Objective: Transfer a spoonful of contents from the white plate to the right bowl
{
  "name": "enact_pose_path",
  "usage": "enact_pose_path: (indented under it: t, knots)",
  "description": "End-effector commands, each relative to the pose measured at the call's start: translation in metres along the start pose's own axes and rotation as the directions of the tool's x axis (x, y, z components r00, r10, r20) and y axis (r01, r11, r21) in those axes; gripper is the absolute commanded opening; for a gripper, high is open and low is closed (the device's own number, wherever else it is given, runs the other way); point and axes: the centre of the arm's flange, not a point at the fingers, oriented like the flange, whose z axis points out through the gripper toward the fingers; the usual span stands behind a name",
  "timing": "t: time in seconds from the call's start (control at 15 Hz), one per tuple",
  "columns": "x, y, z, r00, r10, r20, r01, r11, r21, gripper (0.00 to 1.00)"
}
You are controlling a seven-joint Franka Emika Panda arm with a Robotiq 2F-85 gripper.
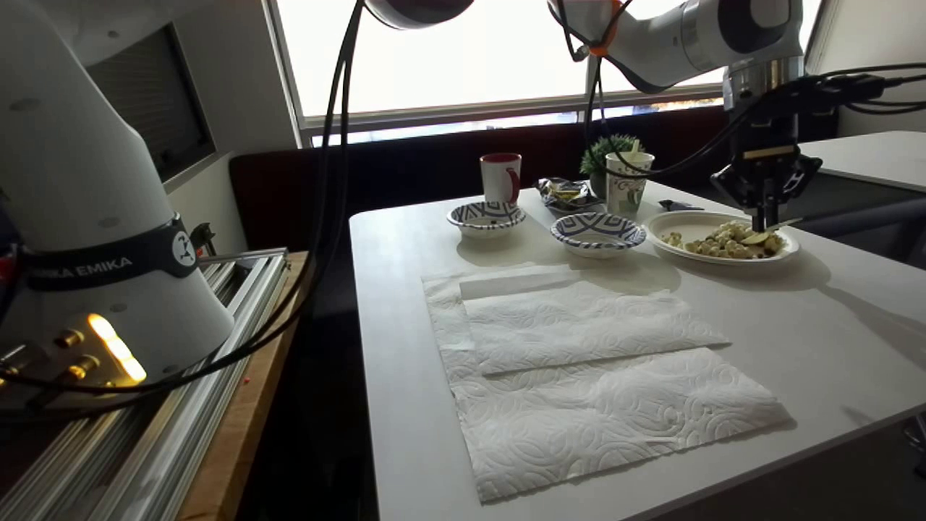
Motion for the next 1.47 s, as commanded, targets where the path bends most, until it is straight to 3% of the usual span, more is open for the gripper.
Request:
enact_pose_path:
  t: [0.0,0.8,1.4]
  knots:
    - [0.011,0.009,0.003,1.000,0.018,-0.026,-0.019,0.999,-0.042,0.03]
    - [0.008,0.018,0.016,0.985,-0.101,-0.142,0.100,0.995,-0.015,0.03]
    - [-0.012,0.028,0.021,0.940,-0.226,-0.257,0.229,0.973,-0.016,0.03]
